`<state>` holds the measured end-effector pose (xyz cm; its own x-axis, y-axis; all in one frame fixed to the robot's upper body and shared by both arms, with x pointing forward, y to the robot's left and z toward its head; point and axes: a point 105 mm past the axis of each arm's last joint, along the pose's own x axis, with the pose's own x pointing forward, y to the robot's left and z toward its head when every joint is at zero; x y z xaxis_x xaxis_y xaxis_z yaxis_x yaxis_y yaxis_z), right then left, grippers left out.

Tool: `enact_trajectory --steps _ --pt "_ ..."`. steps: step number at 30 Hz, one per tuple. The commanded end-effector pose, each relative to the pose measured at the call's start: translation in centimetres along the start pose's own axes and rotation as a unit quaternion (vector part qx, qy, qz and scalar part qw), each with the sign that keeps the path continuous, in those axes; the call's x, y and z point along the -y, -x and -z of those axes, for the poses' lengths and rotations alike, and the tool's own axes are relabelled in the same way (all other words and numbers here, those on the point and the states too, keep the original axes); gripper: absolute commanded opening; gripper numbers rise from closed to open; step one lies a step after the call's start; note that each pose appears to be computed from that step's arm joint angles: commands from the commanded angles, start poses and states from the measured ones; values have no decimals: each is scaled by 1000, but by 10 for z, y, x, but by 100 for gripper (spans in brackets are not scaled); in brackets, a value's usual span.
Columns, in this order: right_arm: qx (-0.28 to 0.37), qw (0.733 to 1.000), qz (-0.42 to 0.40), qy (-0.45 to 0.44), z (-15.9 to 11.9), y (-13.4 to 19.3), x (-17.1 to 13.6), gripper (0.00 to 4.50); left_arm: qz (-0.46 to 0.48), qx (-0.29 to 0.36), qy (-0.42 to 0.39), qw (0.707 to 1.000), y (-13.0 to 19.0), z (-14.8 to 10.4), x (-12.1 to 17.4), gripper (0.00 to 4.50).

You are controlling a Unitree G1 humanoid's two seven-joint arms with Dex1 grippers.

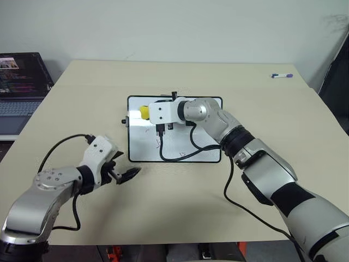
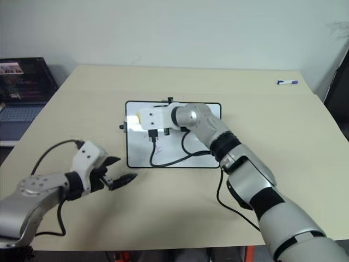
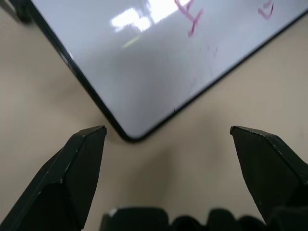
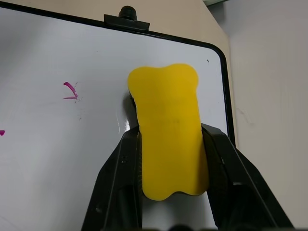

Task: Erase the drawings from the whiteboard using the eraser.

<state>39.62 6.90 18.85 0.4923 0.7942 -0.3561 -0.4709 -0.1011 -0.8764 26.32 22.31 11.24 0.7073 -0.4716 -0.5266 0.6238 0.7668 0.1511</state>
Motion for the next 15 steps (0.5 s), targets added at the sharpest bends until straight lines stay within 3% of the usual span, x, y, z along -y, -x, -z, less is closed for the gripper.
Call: enact_trajectory --steps 1,5,9,15 --pt "-7 995 -90 31 8 0 -46 130 -8 10 -29 999 10 -7 -5 450" --pt "-8 996 -84 31 7 1 -48 130 -11 18 -30 999 8 -9 -6 450" --pt "-11 999 28 14 5 2 -5 130 -2 22 -33 999 6 -12 -3 450" --pt "-12 1000 -19 -5 15 5 -25 130 1 28 -35 999 6 -16 -3 450"
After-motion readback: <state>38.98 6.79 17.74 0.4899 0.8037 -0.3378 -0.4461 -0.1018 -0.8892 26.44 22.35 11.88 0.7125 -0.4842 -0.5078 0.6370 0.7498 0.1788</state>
